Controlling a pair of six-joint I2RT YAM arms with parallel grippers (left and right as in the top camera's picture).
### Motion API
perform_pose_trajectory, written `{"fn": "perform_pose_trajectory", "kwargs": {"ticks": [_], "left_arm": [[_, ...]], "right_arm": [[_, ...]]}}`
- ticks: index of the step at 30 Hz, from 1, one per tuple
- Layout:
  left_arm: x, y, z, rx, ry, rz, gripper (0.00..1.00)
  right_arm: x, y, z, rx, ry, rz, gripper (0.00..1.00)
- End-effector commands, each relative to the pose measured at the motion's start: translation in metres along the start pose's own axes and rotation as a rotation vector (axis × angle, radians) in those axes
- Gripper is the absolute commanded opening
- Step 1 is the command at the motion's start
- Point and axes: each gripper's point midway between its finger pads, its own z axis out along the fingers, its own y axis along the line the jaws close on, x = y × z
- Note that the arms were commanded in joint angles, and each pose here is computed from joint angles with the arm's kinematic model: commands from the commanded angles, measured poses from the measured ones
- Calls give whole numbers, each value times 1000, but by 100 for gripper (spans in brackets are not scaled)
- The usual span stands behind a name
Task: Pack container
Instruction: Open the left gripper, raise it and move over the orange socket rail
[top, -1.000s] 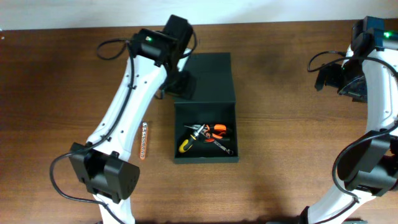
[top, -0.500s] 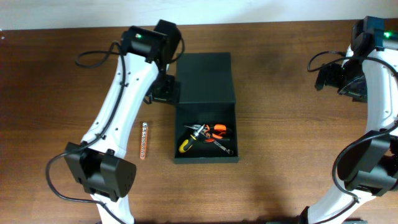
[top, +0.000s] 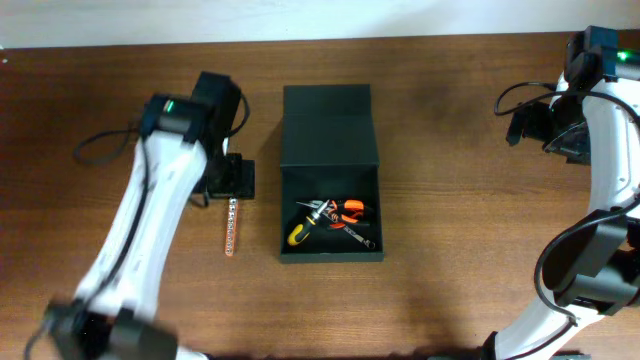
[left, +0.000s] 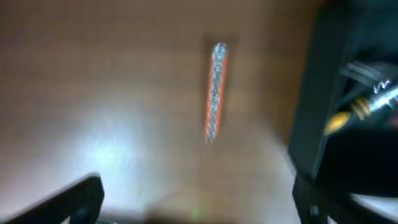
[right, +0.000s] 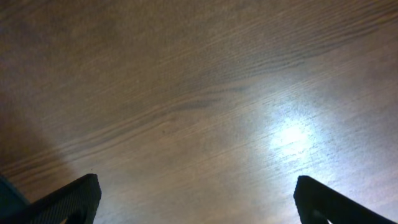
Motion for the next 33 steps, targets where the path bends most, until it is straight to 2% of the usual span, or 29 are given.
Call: {"fn": "perform_pose_trajectory", "kwargs": {"ticks": [1,10,22,27,33], "left_arm": [[9,-10,6,72,-50,22,99],[13,-25,77,91,-15,8,99],[21,-22,119,77,110,-39,99],[29,-28,140,162,160,-42,99],[26,-22,147,178,149,-26,99]], "right_arm": [[1,1,-3,-6,-8,11,99],[1,1,-3,-6,-8,11,99],[1,1,-3,-6,-8,11,99],[1,1,-3,-6,-8,11,99],[1,1,-3,-6,-8,11,99]]}}
